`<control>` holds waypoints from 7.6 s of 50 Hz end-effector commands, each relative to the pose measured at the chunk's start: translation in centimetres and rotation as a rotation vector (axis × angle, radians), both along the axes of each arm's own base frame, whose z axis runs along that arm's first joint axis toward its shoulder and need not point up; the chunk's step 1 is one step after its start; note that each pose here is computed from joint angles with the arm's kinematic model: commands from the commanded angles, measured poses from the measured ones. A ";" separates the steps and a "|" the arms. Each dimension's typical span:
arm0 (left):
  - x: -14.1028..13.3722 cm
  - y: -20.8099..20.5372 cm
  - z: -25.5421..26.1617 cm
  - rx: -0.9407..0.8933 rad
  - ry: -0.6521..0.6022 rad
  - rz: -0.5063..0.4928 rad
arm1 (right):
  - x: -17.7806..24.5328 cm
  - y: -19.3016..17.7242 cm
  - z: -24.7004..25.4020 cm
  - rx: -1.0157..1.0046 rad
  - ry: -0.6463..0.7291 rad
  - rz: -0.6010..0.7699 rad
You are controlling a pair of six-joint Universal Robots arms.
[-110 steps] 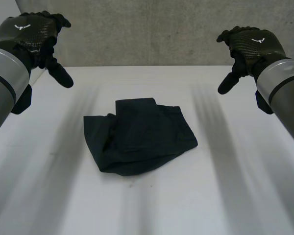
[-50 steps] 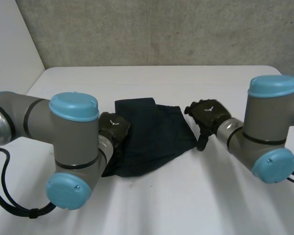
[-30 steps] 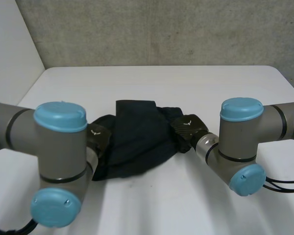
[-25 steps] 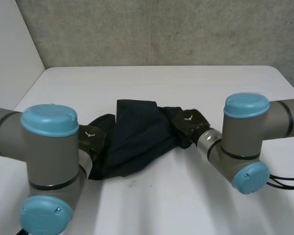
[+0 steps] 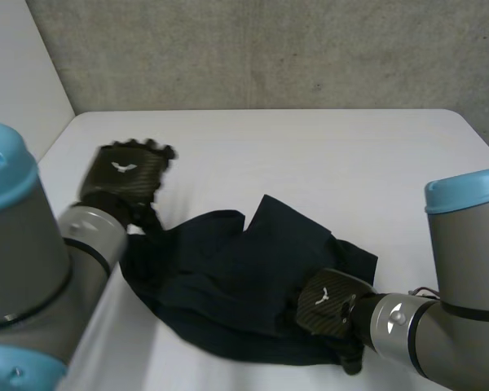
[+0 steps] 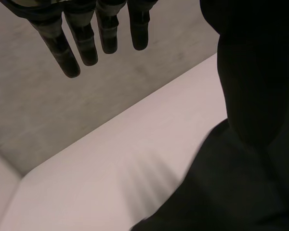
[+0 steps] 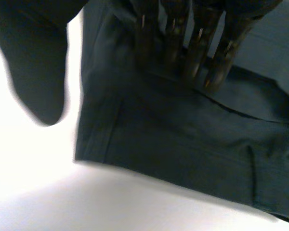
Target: Fold the shorts.
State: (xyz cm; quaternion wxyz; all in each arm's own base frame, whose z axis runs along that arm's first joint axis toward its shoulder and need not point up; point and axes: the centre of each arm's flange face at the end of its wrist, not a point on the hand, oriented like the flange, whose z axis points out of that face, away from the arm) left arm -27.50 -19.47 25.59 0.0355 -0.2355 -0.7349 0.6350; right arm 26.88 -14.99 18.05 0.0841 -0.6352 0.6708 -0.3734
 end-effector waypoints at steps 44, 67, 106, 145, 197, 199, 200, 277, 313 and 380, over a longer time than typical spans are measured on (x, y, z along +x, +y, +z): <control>1.5 -1.3 -5.8 0.098 -0.015 0.203 | -2.5 -12.5 1.2 0.060 -0.539 -0.653; 5.2 -2.0 -6.1 0.118 -0.015 0.319 | 5.0 -16.0 -3.5 0.259 -0.512 -0.636; -3.6 -2.8 0.0 0.010 0.177 -0.012 | 3.3 -7.4 4.5 0.073 -0.559 -0.347; -3.0 -1.6 -3.5 0.240 0.123 0.018 | 2.1 -11.2 3.6 0.241 -0.533 -0.545; -2.1 -8.6 -2.1 -0.225 0.232 -0.176 | 5.2 -13.3 7.0 -0.320 -0.727 -0.339; -1.9 -7.7 -4.9 -0.135 0.195 -0.177 | 5.1 -12.6 3.7 -0.242 -0.664 -0.353; -1.8 -7.4 -5.5 -0.114 0.187 -0.175 | 5.0 -12.5 2.7 -0.221 -0.645 -0.362; 2.9 -4.1 -8.6 0.204 0.124 0.345 | 2.6 -8.7 6.7 -0.231 -0.717 -0.403; -1.1 -5.9 -3.8 -0.084 -0.436 -0.171 | 4.4 -12.3 7.3 -0.267 -0.206 -0.281; -0.7 -4.8 -11.0 -0.140 -0.334 -0.080 | 1.6 -10.2 -3.6 -0.024 -0.447 -0.495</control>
